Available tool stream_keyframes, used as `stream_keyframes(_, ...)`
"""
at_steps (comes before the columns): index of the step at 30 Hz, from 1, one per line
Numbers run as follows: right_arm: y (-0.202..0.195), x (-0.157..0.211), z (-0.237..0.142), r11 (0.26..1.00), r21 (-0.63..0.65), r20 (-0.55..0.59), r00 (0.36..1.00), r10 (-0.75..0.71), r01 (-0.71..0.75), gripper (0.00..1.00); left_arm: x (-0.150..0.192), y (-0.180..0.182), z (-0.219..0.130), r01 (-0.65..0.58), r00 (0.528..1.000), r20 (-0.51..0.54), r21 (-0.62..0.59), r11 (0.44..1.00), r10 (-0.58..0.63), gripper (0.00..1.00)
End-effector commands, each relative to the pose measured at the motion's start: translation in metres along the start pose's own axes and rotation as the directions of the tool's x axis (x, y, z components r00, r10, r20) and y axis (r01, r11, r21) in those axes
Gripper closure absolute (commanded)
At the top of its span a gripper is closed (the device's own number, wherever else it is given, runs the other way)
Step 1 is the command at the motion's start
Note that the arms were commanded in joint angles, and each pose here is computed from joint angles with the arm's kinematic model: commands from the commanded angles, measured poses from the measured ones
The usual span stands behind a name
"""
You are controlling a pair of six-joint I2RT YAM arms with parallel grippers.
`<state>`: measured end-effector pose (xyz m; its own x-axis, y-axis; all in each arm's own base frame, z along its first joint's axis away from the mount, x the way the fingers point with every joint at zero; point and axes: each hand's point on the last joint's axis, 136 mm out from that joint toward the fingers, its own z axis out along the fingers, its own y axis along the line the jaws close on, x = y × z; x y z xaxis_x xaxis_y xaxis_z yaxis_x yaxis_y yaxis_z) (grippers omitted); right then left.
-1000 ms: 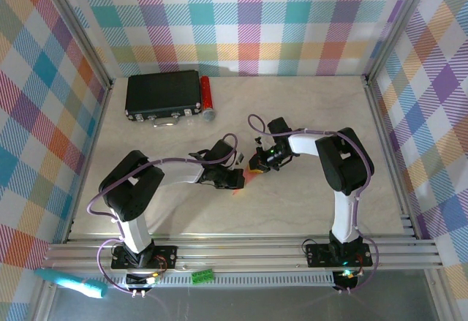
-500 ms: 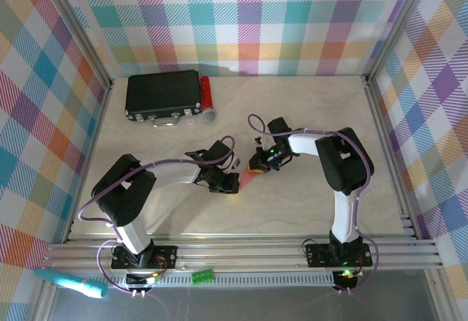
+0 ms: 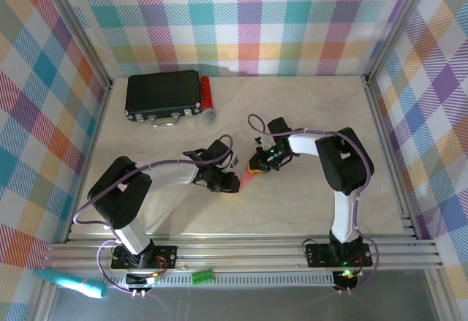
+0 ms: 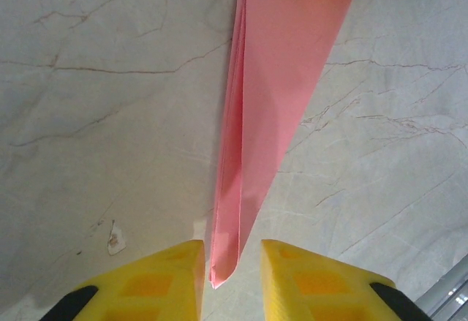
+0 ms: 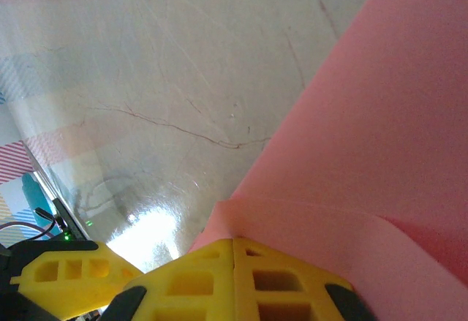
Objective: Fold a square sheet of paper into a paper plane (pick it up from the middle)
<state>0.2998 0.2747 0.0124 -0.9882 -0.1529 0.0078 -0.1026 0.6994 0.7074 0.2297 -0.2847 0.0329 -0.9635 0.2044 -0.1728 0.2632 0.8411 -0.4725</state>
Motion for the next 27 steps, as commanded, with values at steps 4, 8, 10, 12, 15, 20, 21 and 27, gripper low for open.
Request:
stream_keyframes(4,-0.081,0.029,0.021,0.954,0.270,-0.050,0.988,0.149,-0.130,0.94,0.006,-0.001,0.007,-0.001,0.999,-0.053,-0.005,1.000,0.000,0.73)
stream_keyframes(8,-0.082,0.029,0.021,0.954,0.272,-0.051,0.988,0.149,-0.130,0.94,0.011,0.005,0.012,0.005,0.997,-0.078,-0.031,1.000,-0.008,0.75)
stream_keyframes(10,-0.082,0.030,0.021,0.953,0.273,-0.052,0.987,0.149,-0.129,0.94,0.013,0.010,0.013,0.009,0.996,-0.083,-0.050,0.999,-0.013,0.79)
stream_keyframes(12,-0.082,0.030,0.021,0.953,0.273,-0.052,0.987,0.152,-0.132,0.94,0.014,0.012,0.013,0.011,0.996,-0.083,-0.057,0.998,-0.015,0.81)
stream_keyframes(15,-0.083,0.030,0.021,0.953,0.274,-0.052,0.987,0.152,-0.132,0.94,0.016,0.014,0.015,0.010,0.996,-0.089,-0.060,0.998,-0.016,0.85)
stream_keyframes(20,-0.074,0.026,0.019,0.960,0.248,-0.046,0.989,0.142,-0.127,0.93,0.019,0.017,0.019,0.017,0.995,-0.101,-0.066,0.998,-0.024,0.87)
stream_keyframes(21,-0.068,0.023,0.018,0.966,0.228,-0.040,0.990,0.133,-0.120,0.93,0.020,0.018,0.020,0.018,0.994,-0.104,-0.066,0.998,-0.025,0.87)
stream_keyframes(27,-0.005,-0.002,-0.010,0.997,0.065,0.031,0.998,0.051,-0.053,0.88,0.022,0.020,0.023,0.020,0.993,-0.112,-0.070,0.997,-0.028,0.87)
